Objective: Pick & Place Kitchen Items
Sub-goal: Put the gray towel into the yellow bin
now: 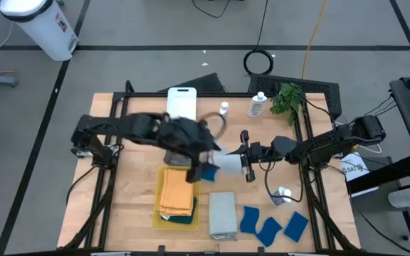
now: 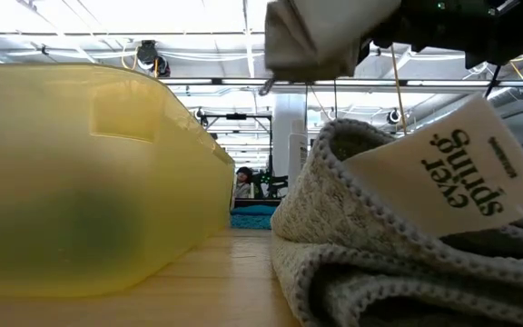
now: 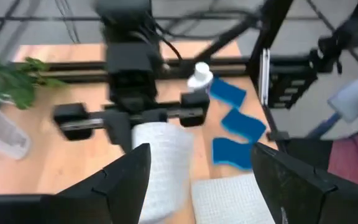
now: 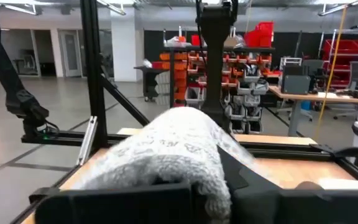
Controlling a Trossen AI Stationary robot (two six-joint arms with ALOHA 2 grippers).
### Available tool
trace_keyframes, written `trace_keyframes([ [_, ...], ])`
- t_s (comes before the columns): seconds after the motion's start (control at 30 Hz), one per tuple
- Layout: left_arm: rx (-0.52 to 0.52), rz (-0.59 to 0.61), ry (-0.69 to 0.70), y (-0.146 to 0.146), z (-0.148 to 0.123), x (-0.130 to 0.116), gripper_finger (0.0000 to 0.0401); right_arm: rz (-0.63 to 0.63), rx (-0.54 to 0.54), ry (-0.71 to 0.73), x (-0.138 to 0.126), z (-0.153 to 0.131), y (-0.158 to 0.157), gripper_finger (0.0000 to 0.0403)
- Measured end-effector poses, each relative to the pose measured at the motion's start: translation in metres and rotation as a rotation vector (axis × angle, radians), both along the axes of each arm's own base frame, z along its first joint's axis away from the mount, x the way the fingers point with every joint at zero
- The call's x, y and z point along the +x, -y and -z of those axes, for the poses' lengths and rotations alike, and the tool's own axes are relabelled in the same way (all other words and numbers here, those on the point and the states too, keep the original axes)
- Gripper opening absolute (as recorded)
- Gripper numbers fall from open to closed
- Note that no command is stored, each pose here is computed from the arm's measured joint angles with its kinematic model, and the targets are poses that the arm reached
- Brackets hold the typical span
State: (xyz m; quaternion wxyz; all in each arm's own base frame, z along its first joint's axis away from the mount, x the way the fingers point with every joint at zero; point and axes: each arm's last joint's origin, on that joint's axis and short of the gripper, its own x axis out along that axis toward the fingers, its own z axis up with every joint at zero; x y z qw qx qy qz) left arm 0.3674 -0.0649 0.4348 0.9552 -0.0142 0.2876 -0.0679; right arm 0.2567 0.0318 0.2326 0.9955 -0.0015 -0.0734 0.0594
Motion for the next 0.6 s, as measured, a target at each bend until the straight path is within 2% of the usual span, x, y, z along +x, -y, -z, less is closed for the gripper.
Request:
trace_keyframes([
  [0.23,0.081,0.069,-0.109,0.025,0.043,0.03,0.028,0.008,0.003,0.002,0.0,0.0,0.0,0.0],
  [0.37,0.149,0.13,-0.127,0.044,0.055,0.034,0.028,0.095,0.024,0.009,0.0,-0.001,0.003,0.0],
  [0.47,0.295,0.076,-0.101,0.057,0.053,0.029,0.028,0.187,0.049,0.058,0.0,-0.006,0.009,0.0],
  [0.6,0.583,-0.071,-0.064,0.071,0.05,0.022,0.028,0.23,0.093,0.162,-0.003,-0.016,0.014,0.0],
])
